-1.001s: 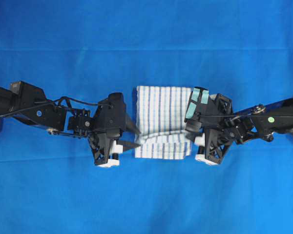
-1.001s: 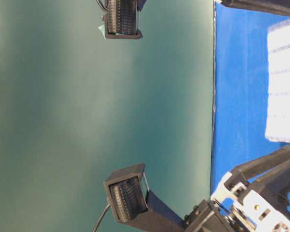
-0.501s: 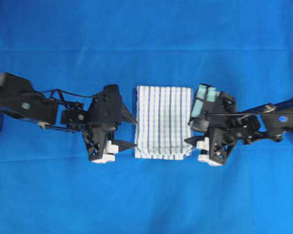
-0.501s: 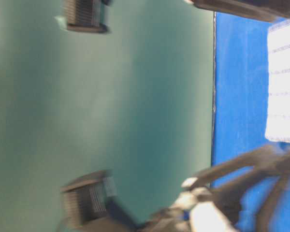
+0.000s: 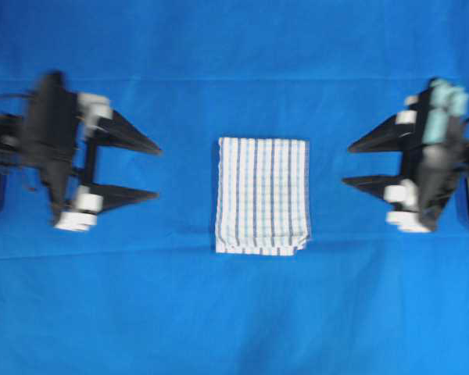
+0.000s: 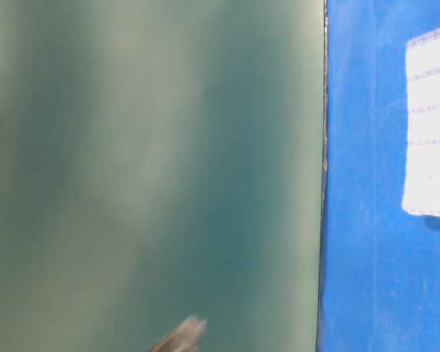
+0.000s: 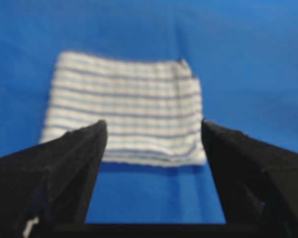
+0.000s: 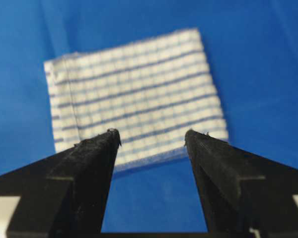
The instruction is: Fold the blue towel.
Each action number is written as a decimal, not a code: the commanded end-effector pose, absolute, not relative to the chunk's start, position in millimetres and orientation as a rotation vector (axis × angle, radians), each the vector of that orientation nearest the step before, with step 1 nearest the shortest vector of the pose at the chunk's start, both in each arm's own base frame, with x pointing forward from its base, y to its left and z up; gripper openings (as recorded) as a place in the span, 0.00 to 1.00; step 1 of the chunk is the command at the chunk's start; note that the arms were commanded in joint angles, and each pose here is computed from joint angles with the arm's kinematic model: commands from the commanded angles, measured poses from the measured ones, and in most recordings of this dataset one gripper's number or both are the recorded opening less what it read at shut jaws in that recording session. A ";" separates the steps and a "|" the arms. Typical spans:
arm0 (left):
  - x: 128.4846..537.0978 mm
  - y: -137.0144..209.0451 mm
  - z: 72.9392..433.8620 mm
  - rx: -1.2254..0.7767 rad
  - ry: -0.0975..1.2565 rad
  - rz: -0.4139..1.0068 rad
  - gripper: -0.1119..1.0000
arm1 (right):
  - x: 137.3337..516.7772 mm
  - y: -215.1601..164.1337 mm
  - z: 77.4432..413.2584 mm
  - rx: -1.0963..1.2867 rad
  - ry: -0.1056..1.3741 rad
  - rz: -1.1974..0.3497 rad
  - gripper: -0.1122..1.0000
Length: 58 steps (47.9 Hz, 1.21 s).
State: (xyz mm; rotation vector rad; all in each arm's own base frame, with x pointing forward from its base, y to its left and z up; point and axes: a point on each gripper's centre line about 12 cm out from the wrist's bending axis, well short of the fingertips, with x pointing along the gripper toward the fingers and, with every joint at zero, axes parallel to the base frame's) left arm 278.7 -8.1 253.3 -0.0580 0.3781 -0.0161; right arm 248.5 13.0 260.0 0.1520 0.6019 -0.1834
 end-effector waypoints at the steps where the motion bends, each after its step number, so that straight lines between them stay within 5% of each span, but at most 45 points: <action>1: 259.9 -2.3 269.3 -0.047 0.292 -0.001 0.72 | 232.5 9.6 277.6 0.146 0.514 -0.169 0.64; 21: 187.5 11.6 261.8 0.015 0.160 0.060 0.72 | 162.7 -4.6 258.1 0.115 0.348 -0.144 0.64; 33: 159.6 19.3 227.3 0.006 0.156 0.119 0.72 | 156.2 -6.0 228.9 0.096 0.376 -0.137 0.64; 58: 156.3 20.4 223.9 0.004 0.149 0.129 0.72 | 157.7 -6.9 226.0 0.100 0.373 -0.138 0.64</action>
